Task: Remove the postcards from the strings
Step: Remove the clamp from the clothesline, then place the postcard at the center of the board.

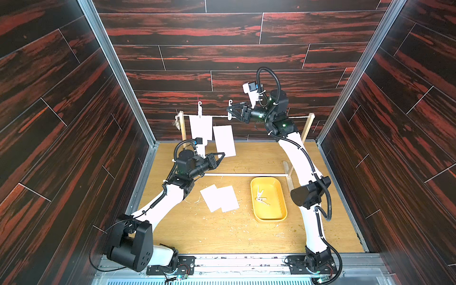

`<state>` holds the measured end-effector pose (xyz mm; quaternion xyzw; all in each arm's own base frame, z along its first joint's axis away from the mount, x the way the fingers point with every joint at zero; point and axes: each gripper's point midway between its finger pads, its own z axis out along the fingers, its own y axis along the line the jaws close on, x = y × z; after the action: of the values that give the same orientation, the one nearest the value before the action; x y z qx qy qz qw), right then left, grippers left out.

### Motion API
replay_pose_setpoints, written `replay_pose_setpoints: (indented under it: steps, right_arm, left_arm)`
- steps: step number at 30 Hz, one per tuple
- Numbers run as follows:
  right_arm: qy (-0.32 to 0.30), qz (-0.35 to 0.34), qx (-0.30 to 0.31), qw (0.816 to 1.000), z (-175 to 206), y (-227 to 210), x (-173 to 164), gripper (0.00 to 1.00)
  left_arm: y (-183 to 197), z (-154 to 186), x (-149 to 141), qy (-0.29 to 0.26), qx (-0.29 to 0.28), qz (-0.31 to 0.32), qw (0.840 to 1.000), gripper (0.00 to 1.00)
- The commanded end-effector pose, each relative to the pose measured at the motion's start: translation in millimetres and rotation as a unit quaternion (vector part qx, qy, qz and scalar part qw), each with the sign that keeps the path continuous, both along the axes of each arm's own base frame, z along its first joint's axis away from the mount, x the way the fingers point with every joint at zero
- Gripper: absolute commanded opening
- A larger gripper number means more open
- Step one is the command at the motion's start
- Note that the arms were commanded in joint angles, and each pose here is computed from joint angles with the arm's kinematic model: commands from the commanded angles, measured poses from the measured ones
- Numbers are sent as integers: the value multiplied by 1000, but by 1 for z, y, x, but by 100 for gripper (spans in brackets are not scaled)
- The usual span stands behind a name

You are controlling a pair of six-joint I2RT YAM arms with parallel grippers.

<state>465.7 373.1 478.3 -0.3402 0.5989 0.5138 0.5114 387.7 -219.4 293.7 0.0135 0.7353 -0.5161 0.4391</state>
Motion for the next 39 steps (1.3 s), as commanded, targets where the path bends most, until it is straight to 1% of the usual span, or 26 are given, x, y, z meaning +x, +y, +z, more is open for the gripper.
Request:
replay_pose_setpoints:
  steps: [1, 13, 23, 30, 39]
  right_arm:
    - [-44, -25, 18, 999, 47, -22, -20, 31]
    - [-52, -50, 22, 997, 59, -32, -21, 30]
    - [-47, -73, 13, 996, 59, -42, -17, 30]
    - [-51, -99, 9, 994, 63, -60, -18, 30]
    - [-62, -134, 12, 989, 73, -87, -25, 30]
  left_arm:
    - [1, 7, -13, -5, -5, -13, 1000, 0]
    - [7, -24, -31, 30, 5, -13, 999, 0]
    - [15, -46, -48, 57, 15, -3, 998, 0]
    - [25, -73, -64, 95, 30, 12, 995, 0]
    - [34, -97, -85, 135, 40, 22, 990, 0]
